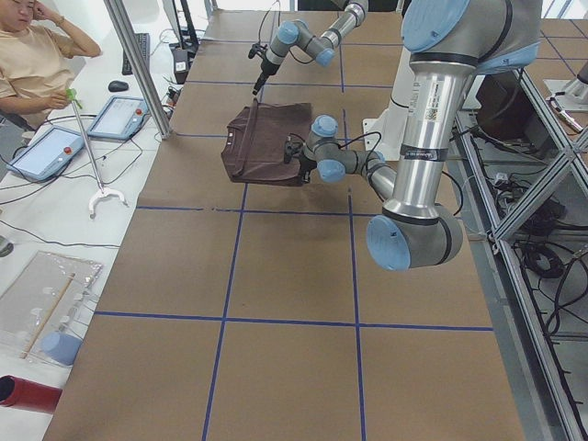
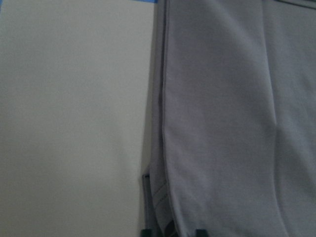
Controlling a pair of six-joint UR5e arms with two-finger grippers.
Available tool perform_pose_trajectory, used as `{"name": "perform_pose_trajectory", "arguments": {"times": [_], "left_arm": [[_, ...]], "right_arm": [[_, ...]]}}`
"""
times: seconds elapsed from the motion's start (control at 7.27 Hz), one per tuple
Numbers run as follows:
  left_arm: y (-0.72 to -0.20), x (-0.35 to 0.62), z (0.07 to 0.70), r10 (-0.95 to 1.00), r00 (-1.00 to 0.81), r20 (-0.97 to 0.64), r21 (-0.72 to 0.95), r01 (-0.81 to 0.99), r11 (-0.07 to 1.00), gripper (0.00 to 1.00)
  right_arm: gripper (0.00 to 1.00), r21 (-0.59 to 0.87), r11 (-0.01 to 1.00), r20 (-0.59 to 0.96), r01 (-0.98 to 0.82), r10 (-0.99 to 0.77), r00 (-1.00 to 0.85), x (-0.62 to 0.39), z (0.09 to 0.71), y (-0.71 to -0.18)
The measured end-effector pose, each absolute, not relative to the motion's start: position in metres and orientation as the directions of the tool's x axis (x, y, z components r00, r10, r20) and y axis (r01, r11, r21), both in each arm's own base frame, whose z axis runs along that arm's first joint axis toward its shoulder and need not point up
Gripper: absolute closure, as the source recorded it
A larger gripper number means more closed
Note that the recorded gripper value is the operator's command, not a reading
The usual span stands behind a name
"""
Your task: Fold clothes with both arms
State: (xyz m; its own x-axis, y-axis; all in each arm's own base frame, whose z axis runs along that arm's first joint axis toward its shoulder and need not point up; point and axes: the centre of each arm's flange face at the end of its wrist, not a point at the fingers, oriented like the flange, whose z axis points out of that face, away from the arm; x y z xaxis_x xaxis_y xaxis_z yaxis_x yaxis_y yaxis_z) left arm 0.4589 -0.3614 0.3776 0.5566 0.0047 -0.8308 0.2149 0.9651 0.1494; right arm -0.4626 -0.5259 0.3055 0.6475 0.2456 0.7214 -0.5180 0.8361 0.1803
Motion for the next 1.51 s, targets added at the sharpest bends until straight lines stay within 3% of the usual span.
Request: {"name": "perform_pose_trajectory", "arguments": {"times": [0.41, 0.69, 0.96, 1.38, 1.51], "left_arm": [[-0.364, 0.456, 0.379, 0.013, 0.564, -0.826, 0.161, 0.213, 0.964, 1.0], [-0.396, 0.433, 0.389, 0.072, 0.607, -0.792, 0.246, 0.209, 0.946, 1.0], [-0.484, 0.401, 0.42, 0.116, 0.706, -0.698, 0.365, 0.212, 0.907, 1.0], [-0.657, 0.401, 0.405, 0.058, 0.776, -0.628, 0.422, 0.277, 0.863, 1.0], [-0.716, 0.406, 0.391, 0.031, 0.781, -0.624, 0.44, 0.318, 0.84, 0.82]], "right_arm": [[0.0, 0.18, 0.836, 0.721, -0.518, 0.246, 0.648, -0.463, 0.305, -0.526], [0.0, 0.181, 0.836, 0.721, -0.517, 0.245, 0.648, -0.463, 0.306, -0.526], [0.0, 0.18, 0.836, 0.72, -0.518, 0.246, 0.648, -0.463, 0.306, -0.526], [0.0, 0.177, 0.835, 0.721, -0.521, 0.249, 0.646, -0.463, 0.306, -0.526], [0.0, 0.175, 0.834, 0.722, -0.523, 0.252, 0.644, -0.462, 0.306, -0.526]]}}
